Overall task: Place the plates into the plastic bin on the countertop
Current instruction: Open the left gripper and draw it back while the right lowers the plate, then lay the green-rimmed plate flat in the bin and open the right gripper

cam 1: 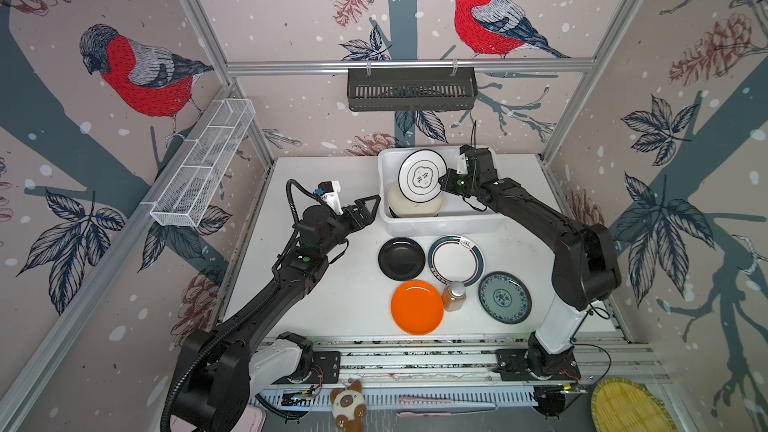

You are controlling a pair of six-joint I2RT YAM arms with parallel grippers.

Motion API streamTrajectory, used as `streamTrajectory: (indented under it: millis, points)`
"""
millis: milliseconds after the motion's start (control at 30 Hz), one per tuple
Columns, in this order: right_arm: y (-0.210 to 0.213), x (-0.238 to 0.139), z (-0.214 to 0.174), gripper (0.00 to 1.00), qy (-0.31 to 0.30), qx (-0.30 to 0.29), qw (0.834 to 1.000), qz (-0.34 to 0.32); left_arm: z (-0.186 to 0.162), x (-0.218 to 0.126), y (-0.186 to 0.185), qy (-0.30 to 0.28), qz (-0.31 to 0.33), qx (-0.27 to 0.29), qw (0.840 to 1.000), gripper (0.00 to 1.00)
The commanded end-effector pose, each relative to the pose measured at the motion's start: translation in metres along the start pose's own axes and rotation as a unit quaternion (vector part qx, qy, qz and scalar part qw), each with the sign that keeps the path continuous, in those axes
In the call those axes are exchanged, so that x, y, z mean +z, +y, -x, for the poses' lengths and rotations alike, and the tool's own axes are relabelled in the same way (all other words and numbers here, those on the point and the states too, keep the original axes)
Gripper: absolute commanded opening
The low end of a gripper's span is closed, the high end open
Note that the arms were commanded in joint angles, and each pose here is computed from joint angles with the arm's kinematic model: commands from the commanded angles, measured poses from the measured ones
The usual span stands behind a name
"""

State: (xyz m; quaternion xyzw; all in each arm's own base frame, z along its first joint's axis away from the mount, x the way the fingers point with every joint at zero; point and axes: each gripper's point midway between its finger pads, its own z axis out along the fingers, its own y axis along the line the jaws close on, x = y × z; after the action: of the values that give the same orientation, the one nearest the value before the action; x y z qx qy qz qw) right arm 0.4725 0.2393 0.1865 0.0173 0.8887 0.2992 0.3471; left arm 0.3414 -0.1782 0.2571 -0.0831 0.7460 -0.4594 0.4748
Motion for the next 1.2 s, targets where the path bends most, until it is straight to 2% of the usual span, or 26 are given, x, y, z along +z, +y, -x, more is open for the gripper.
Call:
streamTrajectory:
  millis: [0, 333, 500, 600, 900, 1000, 1100, 1167]
  points:
    - [0.0, 0.01, 0.003, 0.0, 0.01, -0.002, 1.0, 0.01, 0.004, -0.004, 0.001, -0.013, 0.006, 0.005, 1.0, 0.97]
    - [-0.014, 0.05, -0.012, 0.0, 0.051, 0.017, 0.998, 0.016, 0.007, -0.011, 0.002, -0.02, 0.021, 0.018, 0.999, 0.97]
    - [-0.021, 0.062, -0.02, 0.06, 0.058, 0.023, 0.998, 0.009, 0.007, -0.01, 0.004, -0.021, 0.027, 0.02, 0.999, 0.97]
    - [-0.024, 0.066, -0.023, 0.19, 0.063, 0.021, 0.998, 0.006, 0.006, -0.01, 0.007, -0.018, 0.03, 0.02, 0.999, 0.97]
    - [-0.027, 0.073, -0.022, 0.35, 0.062, 0.022, 0.998, -0.002, 0.004, -0.009, 0.013, -0.018, 0.042, 0.024, 0.999, 0.97]
    - [-0.027, 0.073, -0.022, 0.47, 0.061, 0.016, 0.998, -0.007, 0.004, -0.01, 0.014, -0.018, 0.046, 0.028, 0.998, 0.97]
    - [-0.026, 0.074, -0.023, 0.54, 0.064, 0.007, 0.998, -0.014, 0.004, -0.011, 0.017, -0.018, 0.051, 0.03, 0.998, 0.97]
    - [-0.025, 0.075, -0.023, 0.62, 0.067, 0.0, 0.998, -0.02, 0.004, -0.011, 0.018, -0.018, 0.053, 0.03, 0.998, 0.97]
